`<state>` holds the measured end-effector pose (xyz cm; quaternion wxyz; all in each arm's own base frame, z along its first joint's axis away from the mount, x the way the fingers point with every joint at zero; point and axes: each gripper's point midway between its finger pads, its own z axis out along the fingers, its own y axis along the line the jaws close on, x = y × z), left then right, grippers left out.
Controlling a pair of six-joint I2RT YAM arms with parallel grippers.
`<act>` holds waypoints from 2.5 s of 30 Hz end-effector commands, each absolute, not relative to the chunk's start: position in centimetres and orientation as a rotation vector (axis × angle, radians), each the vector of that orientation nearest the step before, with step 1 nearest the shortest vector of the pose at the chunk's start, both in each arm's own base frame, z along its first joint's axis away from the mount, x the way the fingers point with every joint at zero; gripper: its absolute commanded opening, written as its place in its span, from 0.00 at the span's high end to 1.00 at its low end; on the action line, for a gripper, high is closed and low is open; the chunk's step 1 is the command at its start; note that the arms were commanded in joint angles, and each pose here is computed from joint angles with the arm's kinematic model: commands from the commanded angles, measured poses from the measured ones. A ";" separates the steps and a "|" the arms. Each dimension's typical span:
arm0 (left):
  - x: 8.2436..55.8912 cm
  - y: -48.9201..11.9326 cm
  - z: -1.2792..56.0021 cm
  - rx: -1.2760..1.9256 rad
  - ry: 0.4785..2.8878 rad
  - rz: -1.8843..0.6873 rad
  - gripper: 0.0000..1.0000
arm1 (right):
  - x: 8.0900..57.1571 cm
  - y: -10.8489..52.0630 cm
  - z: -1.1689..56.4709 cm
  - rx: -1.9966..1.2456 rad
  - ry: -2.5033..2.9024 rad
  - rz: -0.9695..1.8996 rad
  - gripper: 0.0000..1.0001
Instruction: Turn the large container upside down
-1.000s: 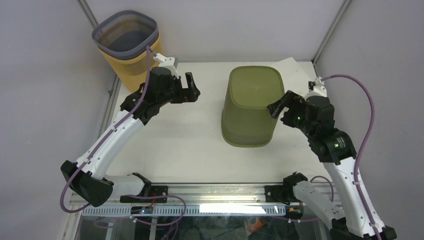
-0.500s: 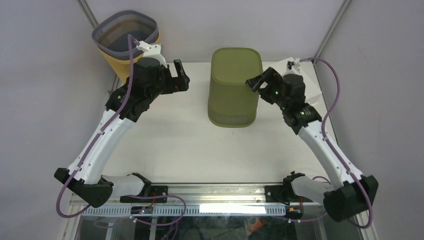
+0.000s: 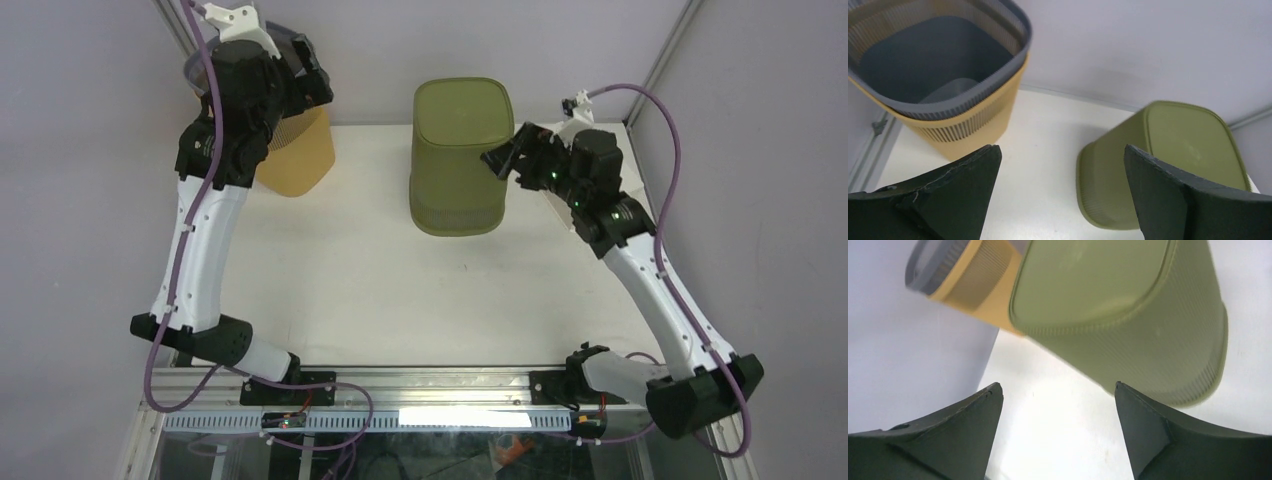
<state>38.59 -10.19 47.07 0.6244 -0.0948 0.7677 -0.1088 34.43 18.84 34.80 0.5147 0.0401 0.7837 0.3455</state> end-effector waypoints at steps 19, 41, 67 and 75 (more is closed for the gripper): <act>50.7 -1.5 44.9 -0.179 1.746 -0.027 0.02 | 37.0 26.7 23.3 0.068 2.139 0.977 0.14; 54.3 -0.8 37.6 -0.008 1.908 0.014 0.20 | 30.5 19.6 23.0 0.157 2.200 0.792 0.13; 47.0 -6.5 46.6 0.100 1.734 -0.289 1.00 | 27.0 20.2 27.1 0.141 2.145 0.832 0.13; 41.5 -14.6 45.2 0.182 1.765 -0.473 1.00 | 25.7 26.8 33.0 0.040 2.027 1.075 0.15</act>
